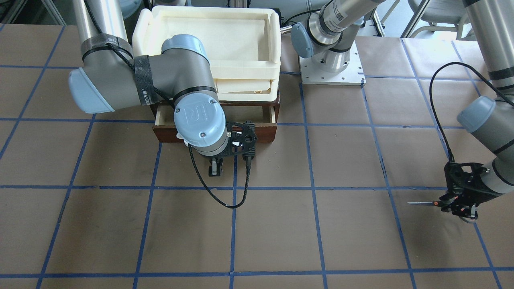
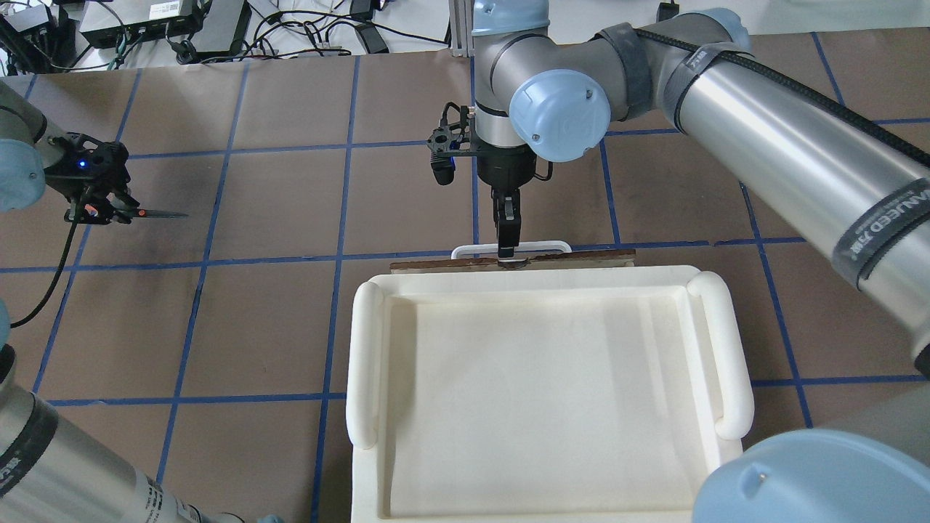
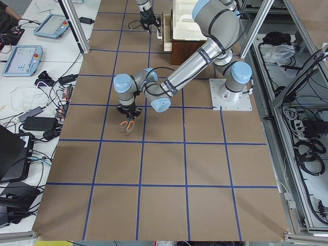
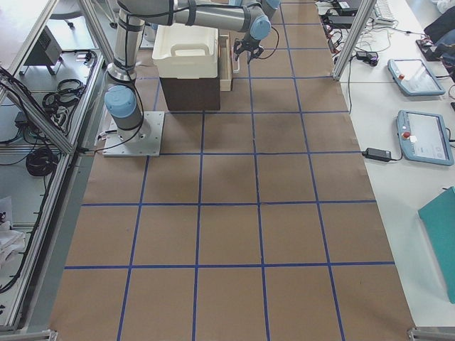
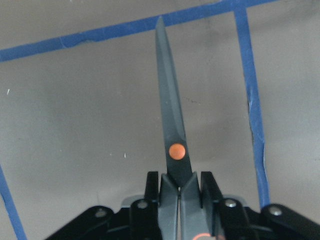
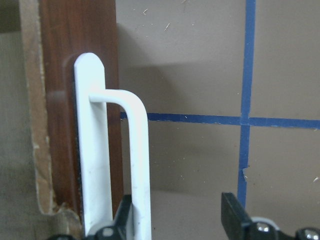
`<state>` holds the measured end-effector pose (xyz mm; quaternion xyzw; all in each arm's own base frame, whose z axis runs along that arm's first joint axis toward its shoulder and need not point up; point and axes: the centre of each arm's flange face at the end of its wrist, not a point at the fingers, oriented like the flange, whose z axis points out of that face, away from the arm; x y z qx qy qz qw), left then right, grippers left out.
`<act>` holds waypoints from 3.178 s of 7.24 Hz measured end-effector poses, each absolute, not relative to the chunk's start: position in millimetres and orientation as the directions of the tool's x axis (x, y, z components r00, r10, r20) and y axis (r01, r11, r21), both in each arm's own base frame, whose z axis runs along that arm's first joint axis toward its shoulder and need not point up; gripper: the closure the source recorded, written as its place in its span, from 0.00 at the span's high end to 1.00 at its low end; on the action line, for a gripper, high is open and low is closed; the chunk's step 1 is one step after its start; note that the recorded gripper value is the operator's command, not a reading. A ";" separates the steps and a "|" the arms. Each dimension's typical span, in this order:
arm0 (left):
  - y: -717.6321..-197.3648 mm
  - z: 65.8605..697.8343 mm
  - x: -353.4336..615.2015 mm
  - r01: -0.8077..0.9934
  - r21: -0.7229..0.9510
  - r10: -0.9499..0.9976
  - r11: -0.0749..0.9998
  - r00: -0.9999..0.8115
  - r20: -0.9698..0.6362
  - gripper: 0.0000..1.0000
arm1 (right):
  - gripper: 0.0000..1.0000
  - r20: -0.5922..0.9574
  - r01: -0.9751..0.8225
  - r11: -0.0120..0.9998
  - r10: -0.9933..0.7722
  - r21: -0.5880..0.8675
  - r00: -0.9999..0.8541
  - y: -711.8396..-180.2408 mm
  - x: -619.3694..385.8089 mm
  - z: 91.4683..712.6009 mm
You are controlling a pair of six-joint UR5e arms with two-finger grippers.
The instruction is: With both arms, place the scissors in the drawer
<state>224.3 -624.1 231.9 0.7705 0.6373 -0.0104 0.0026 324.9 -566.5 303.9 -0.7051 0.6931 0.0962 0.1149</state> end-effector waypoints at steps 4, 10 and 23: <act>-622.9 234.9 222.0 0.982 -0.015 0.983 -0.186 0.186 -0.014 0.00 | 0.65 -0.277 -0.999 -0.010 -0.961 -0.036 0.020 -587.4 320.0 304.2; -623.9 240.9 215.6 0.981 -0.011 0.981 -0.194 0.194 -0.018 0.00 | 0.61 -0.242 -0.999 -0.014 -0.970 -0.046 0.024 -612.3 320.3 310.5; -622.6 246.6 208.5 0.980 -0.017 0.980 -0.199 0.199 -0.011 0.00 | 0.57 -0.188 -0.996 -0.056 -0.980 -0.064 0.068 -659.1 317.4 306.5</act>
